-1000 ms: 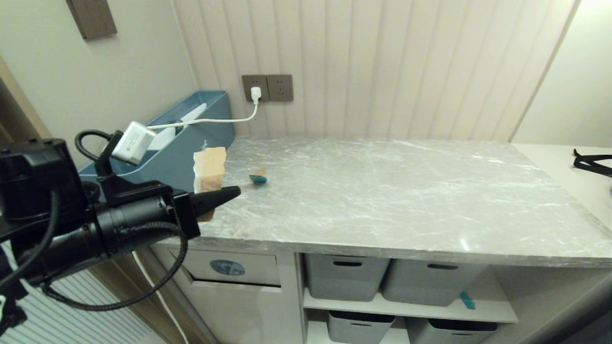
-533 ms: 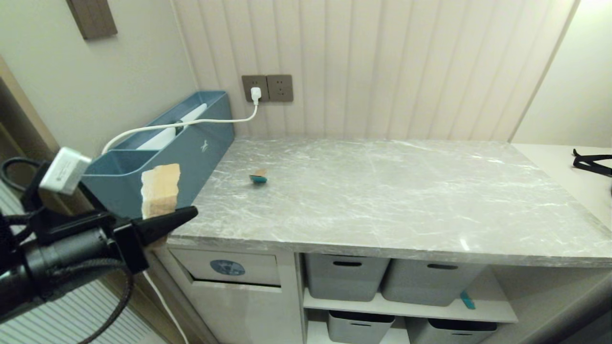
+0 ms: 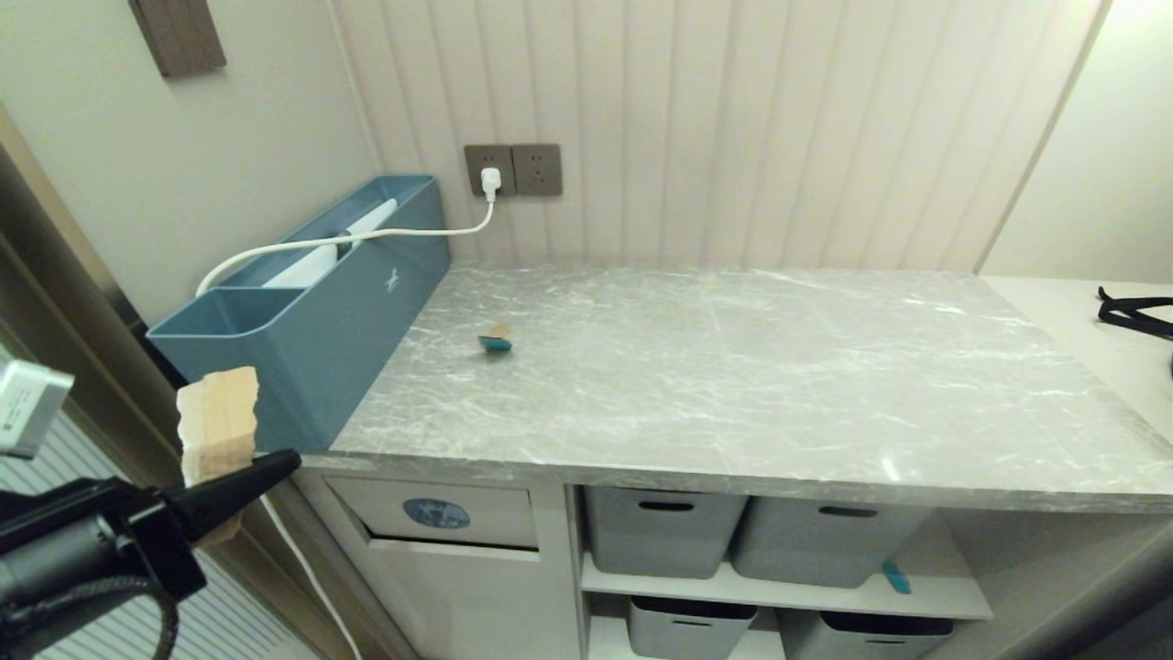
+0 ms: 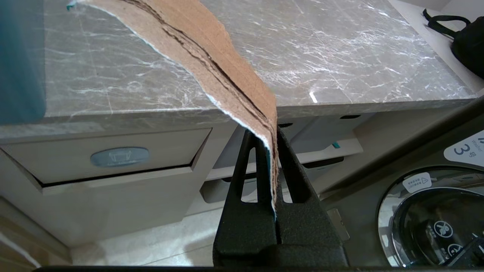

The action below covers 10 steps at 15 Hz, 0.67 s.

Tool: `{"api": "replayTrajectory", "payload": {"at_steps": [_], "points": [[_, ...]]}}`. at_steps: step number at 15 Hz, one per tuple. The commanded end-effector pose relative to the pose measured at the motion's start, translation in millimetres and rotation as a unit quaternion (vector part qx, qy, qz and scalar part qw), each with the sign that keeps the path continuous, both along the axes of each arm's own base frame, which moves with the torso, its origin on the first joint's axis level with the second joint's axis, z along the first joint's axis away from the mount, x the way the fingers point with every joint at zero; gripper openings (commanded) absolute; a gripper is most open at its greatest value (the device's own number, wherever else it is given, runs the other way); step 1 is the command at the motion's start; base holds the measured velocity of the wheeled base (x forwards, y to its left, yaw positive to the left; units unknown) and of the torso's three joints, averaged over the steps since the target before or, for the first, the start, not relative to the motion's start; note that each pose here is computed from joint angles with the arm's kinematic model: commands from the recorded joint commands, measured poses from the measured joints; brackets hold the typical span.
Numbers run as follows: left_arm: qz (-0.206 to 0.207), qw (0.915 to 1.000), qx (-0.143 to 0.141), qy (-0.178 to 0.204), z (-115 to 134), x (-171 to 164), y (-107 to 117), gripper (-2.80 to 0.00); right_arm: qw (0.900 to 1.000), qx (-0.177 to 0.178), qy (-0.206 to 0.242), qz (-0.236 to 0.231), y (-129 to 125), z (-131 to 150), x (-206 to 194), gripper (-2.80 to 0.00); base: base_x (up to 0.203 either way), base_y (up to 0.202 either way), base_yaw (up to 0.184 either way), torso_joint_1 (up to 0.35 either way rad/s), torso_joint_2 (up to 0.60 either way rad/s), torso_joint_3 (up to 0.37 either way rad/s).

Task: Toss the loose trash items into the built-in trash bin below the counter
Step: Put the garbage in the trash can

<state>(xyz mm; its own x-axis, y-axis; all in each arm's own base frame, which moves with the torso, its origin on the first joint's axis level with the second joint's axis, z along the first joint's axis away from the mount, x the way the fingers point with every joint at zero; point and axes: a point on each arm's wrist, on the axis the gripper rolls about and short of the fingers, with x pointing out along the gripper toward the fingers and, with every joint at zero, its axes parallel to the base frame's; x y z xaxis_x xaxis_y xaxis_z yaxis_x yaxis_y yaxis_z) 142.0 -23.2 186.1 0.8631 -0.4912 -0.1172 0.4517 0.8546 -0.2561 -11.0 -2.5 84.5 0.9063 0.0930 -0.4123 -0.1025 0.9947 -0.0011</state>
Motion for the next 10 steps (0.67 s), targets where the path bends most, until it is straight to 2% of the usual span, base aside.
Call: {"api": "replayTrajectory", "payload": {"at_steps": [1, 3, 5, 7, 10], "points": [[0.001, 1.0000, -0.001, -0.002, 1, -1, 1, -2.80, 1.000, -0.001, 0.005, -0.007, 0, 0, 0, -2.80, 0.000, 0.000, 0.000, 0.000, 0.00, 0.000], [0.001, 1.0000, -0.001, -0.003, -2, -7, 1, -2.80, 0.999, -0.002, 0.020, -0.044, 1, 0, 3, -2.80, 0.000, 0.000, 0.000, 0.000, 0.00, 0.000], [0.001, 1.0000, -0.002, 0.000, -3, -7, 1, -2.80, 0.993, 0.000, 0.040, -0.110, 2, 0, 6, -2.80, 0.000, 0.000, 0.000, 0.000, 0.00, 0.000], [0.001, 1.0000, -0.002, -0.001, -2, -6, 1, -2.80, 0.994, 0.003, -0.002, -0.107, 2, 0, -1, -2.80, 0.000, 0.000, 0.000, 0.000, 0.00, 0.000], [0.001, 1.0000, -0.003, -0.004, 1, -3, 1, -2.80, 0.991, 0.012, -0.108, -0.081, 2, -5, -18, -2.80, 0.000, 0.000, 0.000, 0.000, 0.00, 0.000]]}}
